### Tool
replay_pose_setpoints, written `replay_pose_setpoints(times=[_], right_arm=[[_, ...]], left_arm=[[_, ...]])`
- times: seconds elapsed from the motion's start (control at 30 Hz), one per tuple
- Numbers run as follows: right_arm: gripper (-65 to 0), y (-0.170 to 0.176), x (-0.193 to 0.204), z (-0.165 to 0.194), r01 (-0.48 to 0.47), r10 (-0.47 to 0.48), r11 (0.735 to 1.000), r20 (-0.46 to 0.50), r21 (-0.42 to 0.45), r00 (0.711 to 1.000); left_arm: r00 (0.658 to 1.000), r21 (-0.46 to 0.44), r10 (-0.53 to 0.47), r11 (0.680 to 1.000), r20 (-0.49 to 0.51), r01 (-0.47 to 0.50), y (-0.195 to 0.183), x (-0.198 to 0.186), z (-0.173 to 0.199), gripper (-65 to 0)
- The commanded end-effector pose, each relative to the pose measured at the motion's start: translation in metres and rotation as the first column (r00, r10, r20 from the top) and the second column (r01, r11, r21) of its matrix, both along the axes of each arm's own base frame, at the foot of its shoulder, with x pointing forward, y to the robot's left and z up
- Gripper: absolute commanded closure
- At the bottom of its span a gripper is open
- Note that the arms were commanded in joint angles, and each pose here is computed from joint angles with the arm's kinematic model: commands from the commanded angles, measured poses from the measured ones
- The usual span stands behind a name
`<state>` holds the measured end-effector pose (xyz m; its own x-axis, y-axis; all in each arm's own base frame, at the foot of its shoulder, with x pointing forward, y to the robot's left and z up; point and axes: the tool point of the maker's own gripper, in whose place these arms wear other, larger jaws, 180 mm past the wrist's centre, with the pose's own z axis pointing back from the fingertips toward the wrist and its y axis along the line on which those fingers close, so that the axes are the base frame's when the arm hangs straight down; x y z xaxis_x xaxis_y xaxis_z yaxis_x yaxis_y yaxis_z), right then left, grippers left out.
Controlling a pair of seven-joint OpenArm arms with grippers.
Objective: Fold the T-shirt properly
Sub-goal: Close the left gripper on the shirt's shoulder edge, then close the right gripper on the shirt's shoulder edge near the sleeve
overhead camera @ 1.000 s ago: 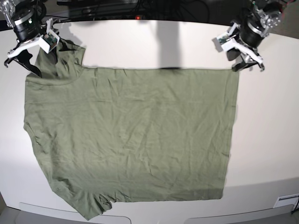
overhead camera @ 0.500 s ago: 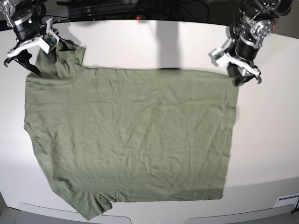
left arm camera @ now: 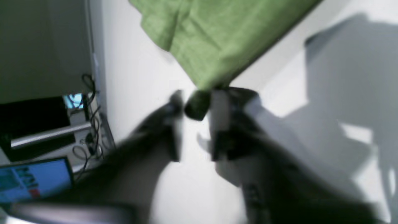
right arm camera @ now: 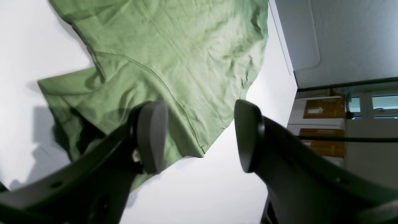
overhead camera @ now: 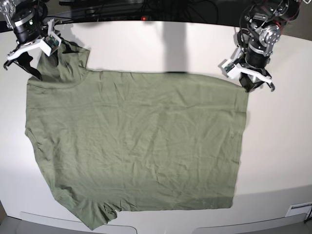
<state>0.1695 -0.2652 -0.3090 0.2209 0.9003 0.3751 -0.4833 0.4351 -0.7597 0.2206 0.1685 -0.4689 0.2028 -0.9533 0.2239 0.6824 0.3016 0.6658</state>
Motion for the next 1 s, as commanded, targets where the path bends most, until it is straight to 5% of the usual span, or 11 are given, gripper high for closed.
replay_pose_setpoints(times=[0.0,0.17,0.37,0.97], right_arm=[[-34.7,0.001,0.003,0.007,0.004,-0.005,1.000,0.014,0.017,1.000],[-34.7,-0.014,-0.015,-0.017,0.150,-0.140,0.987,-0.149,0.059,0.979],[-40.8,-0.002,-0.038,-0.040,0.095,-0.067,0.993,-0.319,0.072,0.946],[-43.5,-0.083,-0.065,-0.080,0.144,-0.185,0.981,-0.439,-0.127,0.879]], left_arm=[[0.988,-0.002,-0.020,1.000,-0.155,0.020,-0.005,-0.038,-0.029,0.0],[0.992,0.014,-0.048,0.999,-0.120,0.050,-0.009,-0.031,-0.021,0.0],[0.994,-0.009,-0.060,0.998,-0.091,0.059,-0.017,-0.024,-0.011,0.0],[0.994,-0.002,-0.035,0.999,-0.104,0.035,-0.015,-0.026,-0.013,0.0]])
